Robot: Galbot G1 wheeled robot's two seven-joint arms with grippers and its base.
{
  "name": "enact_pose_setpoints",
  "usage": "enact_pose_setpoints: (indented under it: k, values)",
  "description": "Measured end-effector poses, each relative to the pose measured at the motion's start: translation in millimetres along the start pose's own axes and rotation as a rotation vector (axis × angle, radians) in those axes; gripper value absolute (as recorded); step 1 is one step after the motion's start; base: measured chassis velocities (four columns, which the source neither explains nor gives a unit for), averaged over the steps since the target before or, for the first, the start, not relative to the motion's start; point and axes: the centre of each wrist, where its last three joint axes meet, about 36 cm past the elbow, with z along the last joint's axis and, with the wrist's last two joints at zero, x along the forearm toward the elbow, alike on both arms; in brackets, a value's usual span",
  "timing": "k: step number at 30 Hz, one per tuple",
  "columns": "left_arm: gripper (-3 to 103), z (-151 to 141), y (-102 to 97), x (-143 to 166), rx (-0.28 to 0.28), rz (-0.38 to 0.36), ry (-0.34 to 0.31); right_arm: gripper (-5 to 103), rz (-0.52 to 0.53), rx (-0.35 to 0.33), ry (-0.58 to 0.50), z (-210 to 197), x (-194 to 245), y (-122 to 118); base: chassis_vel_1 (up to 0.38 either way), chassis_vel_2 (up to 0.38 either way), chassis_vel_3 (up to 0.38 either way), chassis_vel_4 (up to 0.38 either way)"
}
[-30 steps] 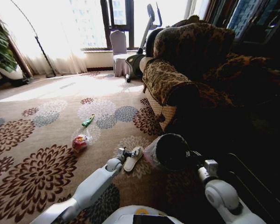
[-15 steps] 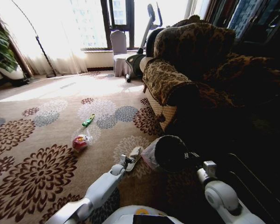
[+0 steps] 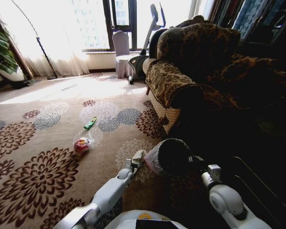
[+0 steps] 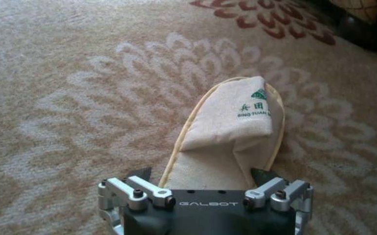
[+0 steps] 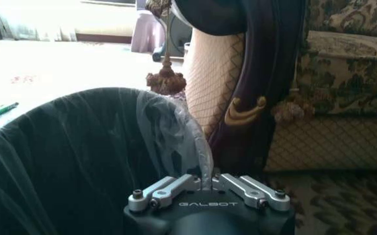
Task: Pick up the trash from the ground and place it into the trash bin.
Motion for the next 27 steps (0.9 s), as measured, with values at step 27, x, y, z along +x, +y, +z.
enact_pose_setpoints:
  k: [27]
  values:
    - [64, 5.8, -10.0, -3.1, -0.005, 0.030, -0.002, 2, -0.002, 0.004, -0.018, 1.7, -7.8, -5.9, 0.000, 0.000, 0.000, 0.000]
